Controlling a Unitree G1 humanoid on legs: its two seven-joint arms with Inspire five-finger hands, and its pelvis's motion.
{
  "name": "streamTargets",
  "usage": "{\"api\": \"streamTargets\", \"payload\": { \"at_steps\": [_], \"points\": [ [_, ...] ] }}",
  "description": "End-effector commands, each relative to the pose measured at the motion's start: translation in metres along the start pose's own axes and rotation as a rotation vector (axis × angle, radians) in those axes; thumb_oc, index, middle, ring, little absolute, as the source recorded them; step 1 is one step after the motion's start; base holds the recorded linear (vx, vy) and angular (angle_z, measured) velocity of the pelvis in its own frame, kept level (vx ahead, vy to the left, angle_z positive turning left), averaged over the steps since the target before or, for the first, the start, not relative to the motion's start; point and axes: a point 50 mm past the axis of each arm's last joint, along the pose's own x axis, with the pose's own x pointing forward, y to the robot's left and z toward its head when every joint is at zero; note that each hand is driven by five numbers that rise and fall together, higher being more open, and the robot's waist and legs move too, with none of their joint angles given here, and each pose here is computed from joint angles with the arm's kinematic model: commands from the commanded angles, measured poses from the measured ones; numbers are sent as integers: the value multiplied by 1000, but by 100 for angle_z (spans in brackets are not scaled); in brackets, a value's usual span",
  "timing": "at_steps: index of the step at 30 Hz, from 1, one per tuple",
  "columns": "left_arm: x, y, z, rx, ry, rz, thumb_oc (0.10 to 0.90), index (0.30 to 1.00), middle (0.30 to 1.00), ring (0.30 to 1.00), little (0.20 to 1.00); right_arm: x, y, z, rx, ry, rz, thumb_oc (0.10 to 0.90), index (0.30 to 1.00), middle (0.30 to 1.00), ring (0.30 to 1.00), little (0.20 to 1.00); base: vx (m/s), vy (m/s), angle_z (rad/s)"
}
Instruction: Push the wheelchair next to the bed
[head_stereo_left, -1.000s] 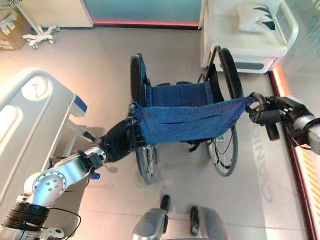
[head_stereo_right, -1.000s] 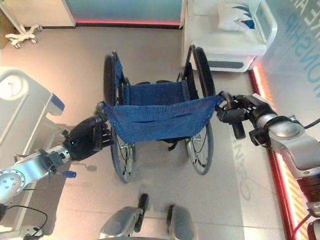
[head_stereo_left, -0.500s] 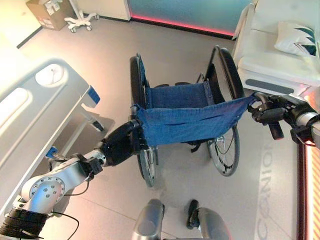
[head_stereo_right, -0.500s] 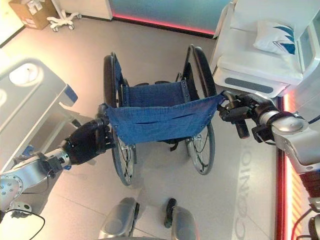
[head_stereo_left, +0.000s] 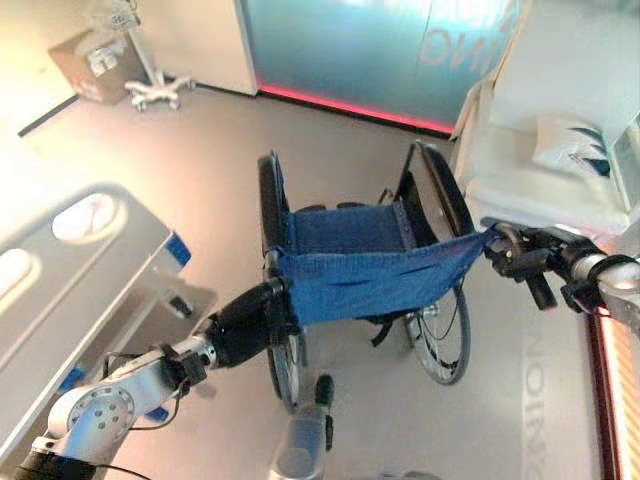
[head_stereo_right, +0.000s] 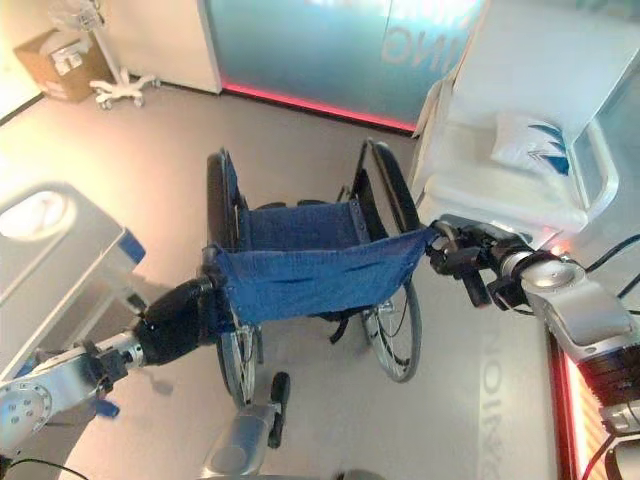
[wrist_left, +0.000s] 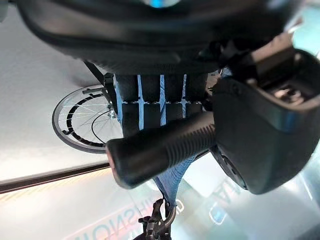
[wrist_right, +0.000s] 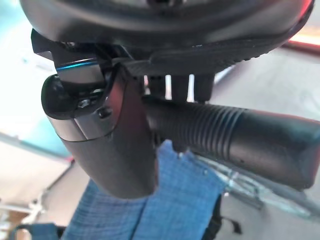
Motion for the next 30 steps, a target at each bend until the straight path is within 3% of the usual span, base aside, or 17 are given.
{"api": "streamTargets", "payload": {
  "at_steps": [1,9,16,24,30],
  "points": [
    [-37,-3,114,116,-578,28,400,300,300,300,300,-8,30,58,-28,-355,203,400,300,300,300,300,388,174,-31],
    [-36,-10,130,127,-563,-3,400,300,300,300,300,-8,31,48,-5,-348,187,400,300,300,300,300,282,116,7],
    [-24,-24,137,128,-596,-65,400,300,300,300,300,-17,-1,53,-10,-363,92,400,300,300,300,300,238,-47,37],
    [-21,-28,145,118,-618,-39,400,300,300,300,300,-27,-4,76,-39,-401,93,400,300,300,300,300,451,-233,56],
    [-27,-19,122,86,-604,6,400,300,300,300,300,-30,-6,85,-79,-393,131,400,300,300,300,300,441,-247,41]
  ]
}}
